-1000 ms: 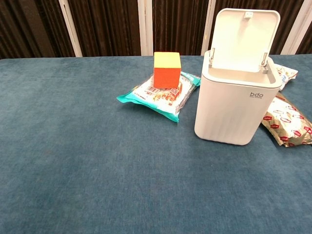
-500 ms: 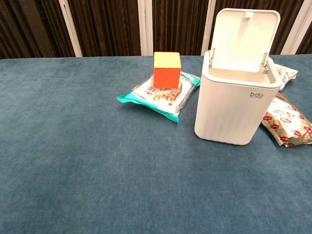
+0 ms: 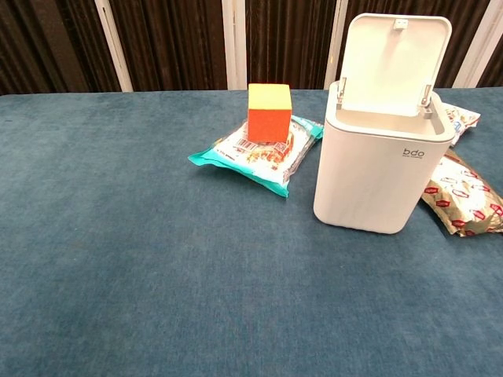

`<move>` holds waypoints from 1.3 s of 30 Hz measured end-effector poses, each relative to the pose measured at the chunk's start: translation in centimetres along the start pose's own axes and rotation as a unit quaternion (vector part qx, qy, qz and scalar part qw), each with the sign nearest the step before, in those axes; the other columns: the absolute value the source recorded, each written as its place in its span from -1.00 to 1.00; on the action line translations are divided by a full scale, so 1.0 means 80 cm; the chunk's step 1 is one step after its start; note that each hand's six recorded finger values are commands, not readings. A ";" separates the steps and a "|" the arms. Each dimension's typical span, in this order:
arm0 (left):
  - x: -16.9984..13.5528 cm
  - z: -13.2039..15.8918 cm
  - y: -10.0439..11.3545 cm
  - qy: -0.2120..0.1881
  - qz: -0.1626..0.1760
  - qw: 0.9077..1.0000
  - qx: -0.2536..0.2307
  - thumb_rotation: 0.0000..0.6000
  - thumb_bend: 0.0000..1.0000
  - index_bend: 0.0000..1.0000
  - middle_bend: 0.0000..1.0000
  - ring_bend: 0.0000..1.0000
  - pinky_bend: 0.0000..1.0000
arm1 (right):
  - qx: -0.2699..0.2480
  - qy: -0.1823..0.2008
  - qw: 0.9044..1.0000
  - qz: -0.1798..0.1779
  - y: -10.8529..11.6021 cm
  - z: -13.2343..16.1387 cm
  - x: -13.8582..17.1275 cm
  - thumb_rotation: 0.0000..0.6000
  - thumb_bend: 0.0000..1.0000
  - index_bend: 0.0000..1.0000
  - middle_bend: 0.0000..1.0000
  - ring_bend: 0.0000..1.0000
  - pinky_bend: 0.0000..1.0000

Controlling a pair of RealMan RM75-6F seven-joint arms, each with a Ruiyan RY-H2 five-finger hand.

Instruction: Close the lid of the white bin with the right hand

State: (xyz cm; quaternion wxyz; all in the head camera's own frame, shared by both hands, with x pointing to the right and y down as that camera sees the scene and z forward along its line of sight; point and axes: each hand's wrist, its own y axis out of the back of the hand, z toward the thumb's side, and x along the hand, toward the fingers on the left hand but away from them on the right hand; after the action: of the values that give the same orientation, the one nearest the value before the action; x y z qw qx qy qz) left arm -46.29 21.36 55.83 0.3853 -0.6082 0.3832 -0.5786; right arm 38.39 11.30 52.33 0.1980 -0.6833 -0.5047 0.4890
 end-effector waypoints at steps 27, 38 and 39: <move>0.010 0.004 -0.005 -0.009 -0.024 0.999 -0.019 1.00 -1.00 -1.00 -1.00 -1.00 -1.00 | 0.001 0.007 0.992 0.126 -0.070 0.129 -0.074 1.00 0.29 -0.75 0.30 0.42 0.31; 0.010 0.003 -0.004 -0.010 -0.022 1.000 -0.020 1.00 -1.00 -1.00 -1.00 -1.00 -1.00 | 0.012 0.018 0.989 0.146 -0.083 0.152 -0.058 1.00 0.28 -0.73 0.31 0.43 0.34; 0.009 0.003 -0.004 -0.010 -0.022 1.000 -0.020 1.00 -1.00 -1.00 -1.00 -1.00 -1.00 | 0.014 0.019 0.989 0.146 -0.082 0.153 -0.056 1.00 0.28 -0.72 0.31 0.43 0.34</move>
State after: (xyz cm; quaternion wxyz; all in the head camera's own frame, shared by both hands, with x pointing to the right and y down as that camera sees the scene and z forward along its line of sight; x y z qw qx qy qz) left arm -46.04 20.80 56.41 0.3638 -0.6297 0.3777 -0.5731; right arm 24.40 7.29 54.05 0.1432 -0.7562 -0.3886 0.5066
